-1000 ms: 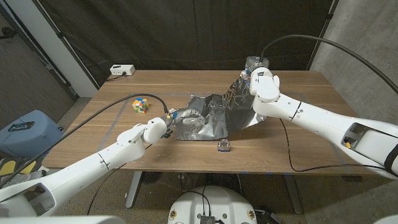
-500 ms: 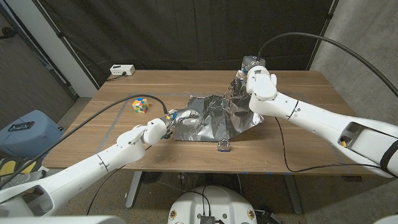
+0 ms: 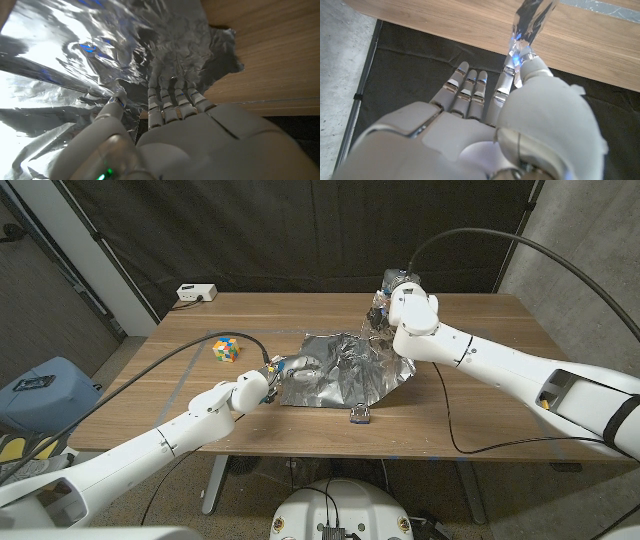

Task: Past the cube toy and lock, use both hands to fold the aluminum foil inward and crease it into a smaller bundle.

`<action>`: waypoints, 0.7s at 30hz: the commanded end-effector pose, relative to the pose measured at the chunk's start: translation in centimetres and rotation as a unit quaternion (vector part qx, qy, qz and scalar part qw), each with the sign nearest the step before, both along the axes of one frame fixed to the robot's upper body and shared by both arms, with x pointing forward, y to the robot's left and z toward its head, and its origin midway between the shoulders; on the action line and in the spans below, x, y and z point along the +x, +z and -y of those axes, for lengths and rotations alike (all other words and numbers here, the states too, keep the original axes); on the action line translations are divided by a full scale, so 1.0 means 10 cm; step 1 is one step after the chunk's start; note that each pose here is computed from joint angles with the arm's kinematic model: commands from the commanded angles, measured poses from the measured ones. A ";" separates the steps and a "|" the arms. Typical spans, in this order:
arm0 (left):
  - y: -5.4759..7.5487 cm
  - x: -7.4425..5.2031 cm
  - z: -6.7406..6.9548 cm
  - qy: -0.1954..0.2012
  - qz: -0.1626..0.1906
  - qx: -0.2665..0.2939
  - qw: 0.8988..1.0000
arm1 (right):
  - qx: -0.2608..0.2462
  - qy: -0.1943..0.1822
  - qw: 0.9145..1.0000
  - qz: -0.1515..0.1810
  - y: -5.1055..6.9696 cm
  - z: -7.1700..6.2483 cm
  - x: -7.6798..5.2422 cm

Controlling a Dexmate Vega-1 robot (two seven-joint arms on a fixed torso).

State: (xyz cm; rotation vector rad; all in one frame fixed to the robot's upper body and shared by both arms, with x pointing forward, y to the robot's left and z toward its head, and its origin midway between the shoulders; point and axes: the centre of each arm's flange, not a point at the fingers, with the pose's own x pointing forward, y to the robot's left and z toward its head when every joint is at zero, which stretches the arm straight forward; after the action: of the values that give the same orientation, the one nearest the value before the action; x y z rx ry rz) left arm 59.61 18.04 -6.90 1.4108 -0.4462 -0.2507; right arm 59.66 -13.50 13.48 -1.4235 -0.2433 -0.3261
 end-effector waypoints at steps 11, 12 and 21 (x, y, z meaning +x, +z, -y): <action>0.00 0.04 0.04 0.001 -0.002 0.001 1.000 | 0.006 0.021 1.000 -0.015 0.07 -0.22 0.01; 0.00 0.04 0.04 0.003 -0.002 0.001 1.000 | 0.006 0.023 1.000 -0.016 0.08 -0.23 0.01; -0.01 0.04 0.05 0.003 -0.004 0.003 1.000 | 0.008 0.032 0.999 -0.020 0.11 -0.32 0.02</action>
State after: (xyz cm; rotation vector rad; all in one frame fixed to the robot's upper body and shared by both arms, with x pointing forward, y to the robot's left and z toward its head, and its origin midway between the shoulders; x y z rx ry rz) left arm 59.95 17.66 -6.92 1.4134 -0.4402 -0.2516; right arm 59.78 -11.42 14.23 -1.4085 -0.2443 -0.2745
